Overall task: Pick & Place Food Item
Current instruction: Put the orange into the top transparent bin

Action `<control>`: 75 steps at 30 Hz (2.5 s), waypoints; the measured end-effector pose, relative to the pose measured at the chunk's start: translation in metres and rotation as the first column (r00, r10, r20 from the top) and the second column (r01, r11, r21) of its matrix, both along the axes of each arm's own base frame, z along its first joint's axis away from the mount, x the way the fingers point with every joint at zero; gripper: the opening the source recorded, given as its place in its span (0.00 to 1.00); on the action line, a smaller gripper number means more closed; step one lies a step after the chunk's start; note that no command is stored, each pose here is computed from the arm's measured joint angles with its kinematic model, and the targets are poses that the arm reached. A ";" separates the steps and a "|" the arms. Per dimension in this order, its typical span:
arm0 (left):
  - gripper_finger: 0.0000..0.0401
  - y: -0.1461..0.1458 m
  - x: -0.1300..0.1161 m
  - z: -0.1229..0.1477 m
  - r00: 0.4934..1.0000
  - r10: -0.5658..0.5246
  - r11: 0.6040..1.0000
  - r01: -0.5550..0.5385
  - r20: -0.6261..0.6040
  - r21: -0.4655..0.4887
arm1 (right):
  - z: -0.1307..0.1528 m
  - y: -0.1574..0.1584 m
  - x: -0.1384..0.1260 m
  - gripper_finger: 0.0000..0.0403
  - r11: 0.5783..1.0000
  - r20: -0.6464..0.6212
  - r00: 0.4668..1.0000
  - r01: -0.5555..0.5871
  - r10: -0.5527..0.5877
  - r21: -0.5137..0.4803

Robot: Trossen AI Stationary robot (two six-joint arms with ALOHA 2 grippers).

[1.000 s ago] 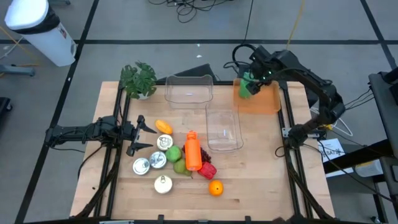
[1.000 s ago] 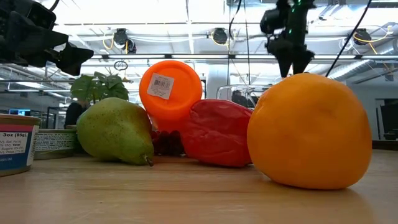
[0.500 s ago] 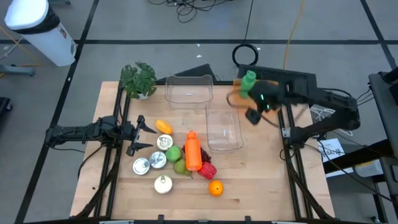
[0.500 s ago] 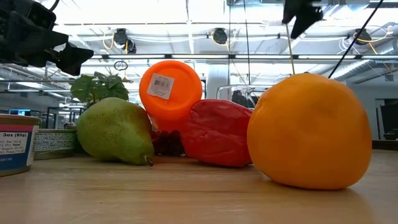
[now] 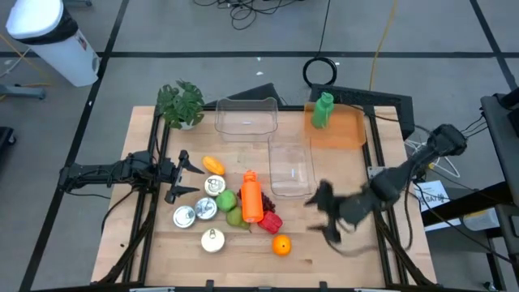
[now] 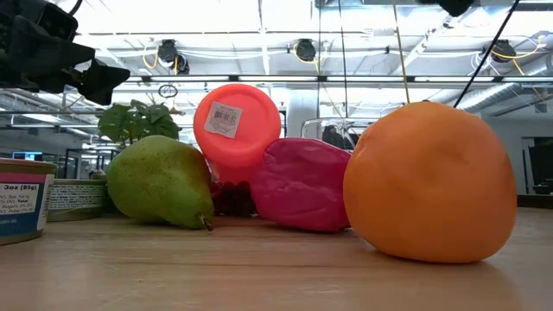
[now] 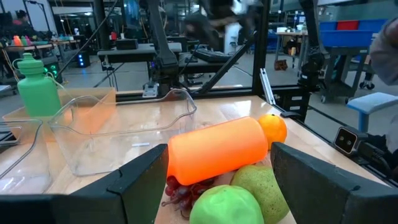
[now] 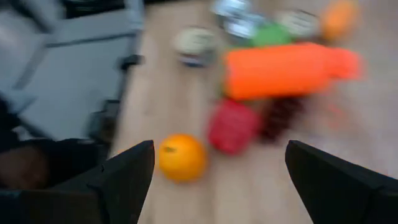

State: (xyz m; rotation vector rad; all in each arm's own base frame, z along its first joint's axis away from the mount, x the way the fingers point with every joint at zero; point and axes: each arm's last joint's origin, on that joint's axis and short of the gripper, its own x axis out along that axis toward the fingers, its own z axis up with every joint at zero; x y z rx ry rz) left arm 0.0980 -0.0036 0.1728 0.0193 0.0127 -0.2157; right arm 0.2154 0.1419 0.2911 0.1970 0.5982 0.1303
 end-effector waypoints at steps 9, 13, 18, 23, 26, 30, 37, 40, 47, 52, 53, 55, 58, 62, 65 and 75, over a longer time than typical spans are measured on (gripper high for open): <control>0.73 0.000 0.000 0.000 1.000 0.000 1.000 0.000 -0.001 0.000 | -0.070 0.049 0.027 0.86 0.995 0.016 0.995 -0.099 0.099 -0.024; 0.73 0.000 0.000 0.000 1.000 0.000 1.000 0.000 -0.001 0.000 | -0.090 0.063 0.049 0.86 0.979 -0.039 0.985 -0.169 0.166 -0.114; 0.73 0.000 0.000 0.000 1.000 0.000 1.000 0.000 0.000 0.000 | -0.106 0.062 0.062 0.86 0.972 -0.108 0.975 -0.204 0.192 -0.119; 0.73 0.000 0.000 0.000 1.000 0.000 1.000 0.000 0.000 0.000 | -0.111 0.051 0.066 0.86 0.981 -0.153 0.978 -0.157 0.138 -0.114; 0.73 0.000 0.000 0.000 1.000 0.000 1.000 0.000 0.000 0.000 | -0.112 0.048 0.069 0.86 0.982 -0.142 0.981 -0.149 0.132 -0.113; 0.73 0.000 0.000 0.000 1.000 0.000 1.000 0.000 0.000 0.000 | -0.112 0.048 0.069 0.86 0.983 -0.139 0.982 -0.145 0.130 -0.109; 0.73 0.000 0.000 0.000 1.000 0.000 1.000 0.000 0.000 0.000 | -0.110 0.056 0.067 0.86 0.984 -0.104 0.983 -0.158 0.149 -0.087; 0.73 0.000 0.000 0.000 1.000 0.000 1.000 0.000 0.000 0.000 | -0.120 0.059 0.071 0.86 0.984 -0.108 0.983 -0.155 0.145 -0.090; 0.73 0.000 0.000 0.000 1.000 0.000 1.000 0.000 0.000 0.000 | -0.142 0.065 0.082 0.86 0.973 -0.054 0.988 -0.154 0.146 -0.173; 0.73 0.000 0.000 0.000 1.000 0.000 1.000 0.000 0.000 0.000 | -0.144 0.062 0.084 0.85 0.979 -0.043 0.997 -0.078 0.071 -0.188; 0.73 0.000 0.000 0.000 1.000 0.000 1.000 0.000 0.000 0.000 | -0.144 0.062 0.084 0.84 0.981 -0.045 0.997 -0.068 0.061 -0.180; 0.73 0.000 0.000 0.000 1.000 0.000 1.000 0.000 0.000 0.000 | -0.144 0.062 0.083 0.80 0.988 -0.049 0.998 -0.047 0.040 -0.149; 0.73 0.000 0.000 0.000 1.000 0.000 1.000 0.000 0.000 0.000 | -0.145 0.062 0.083 0.72 0.994 -0.065 0.998 -0.014 0.007 -0.110; 0.73 0.000 0.000 0.000 1.000 0.000 1.000 0.000 0.000 0.000 | -0.146 0.063 0.080 0.60 0.997 -0.089 0.996 0.023 -0.029 -0.074; 0.73 0.000 0.000 0.000 1.000 0.000 1.000 0.000 0.000 0.000 | -0.146 0.064 0.079 0.59 0.998 -0.093 0.995 0.043 -0.047 -0.044; 0.73 0.000 0.000 0.000 1.000 0.000 1.000 0.000 0.000 0.000 | -0.098 0.075 0.062 0.59 0.999 0.085 0.996 0.032 -0.030 -0.031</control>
